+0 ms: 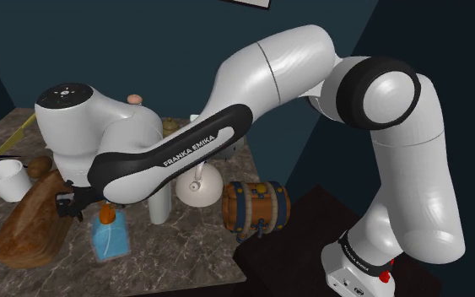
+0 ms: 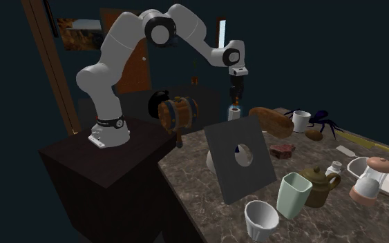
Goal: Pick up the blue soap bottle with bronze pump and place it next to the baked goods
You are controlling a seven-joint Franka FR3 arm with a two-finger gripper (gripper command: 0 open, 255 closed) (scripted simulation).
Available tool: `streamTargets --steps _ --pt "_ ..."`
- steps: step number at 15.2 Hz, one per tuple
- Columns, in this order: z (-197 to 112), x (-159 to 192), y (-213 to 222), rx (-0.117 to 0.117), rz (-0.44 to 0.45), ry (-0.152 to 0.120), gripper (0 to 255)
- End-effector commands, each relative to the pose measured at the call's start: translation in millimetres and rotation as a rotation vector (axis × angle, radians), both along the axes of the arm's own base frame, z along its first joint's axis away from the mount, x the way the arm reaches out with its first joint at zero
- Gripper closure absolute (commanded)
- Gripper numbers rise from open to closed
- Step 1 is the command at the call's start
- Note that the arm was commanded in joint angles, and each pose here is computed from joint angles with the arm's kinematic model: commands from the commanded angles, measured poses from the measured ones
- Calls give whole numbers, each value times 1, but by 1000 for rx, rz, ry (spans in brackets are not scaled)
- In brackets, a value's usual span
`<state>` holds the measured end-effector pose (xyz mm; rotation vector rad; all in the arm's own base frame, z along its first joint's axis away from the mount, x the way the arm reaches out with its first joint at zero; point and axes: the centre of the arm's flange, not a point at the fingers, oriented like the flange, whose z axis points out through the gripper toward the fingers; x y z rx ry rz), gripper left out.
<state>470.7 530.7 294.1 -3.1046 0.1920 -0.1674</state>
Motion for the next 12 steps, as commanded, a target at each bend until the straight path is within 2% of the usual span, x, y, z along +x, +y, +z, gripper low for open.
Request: streamTargets --steps 1,5,12 --pt "0 0 0 0 0 0 0" --pt "50 -5 -1 0 0 0 0" --pt "50 -5 -1 0 0 0 0"
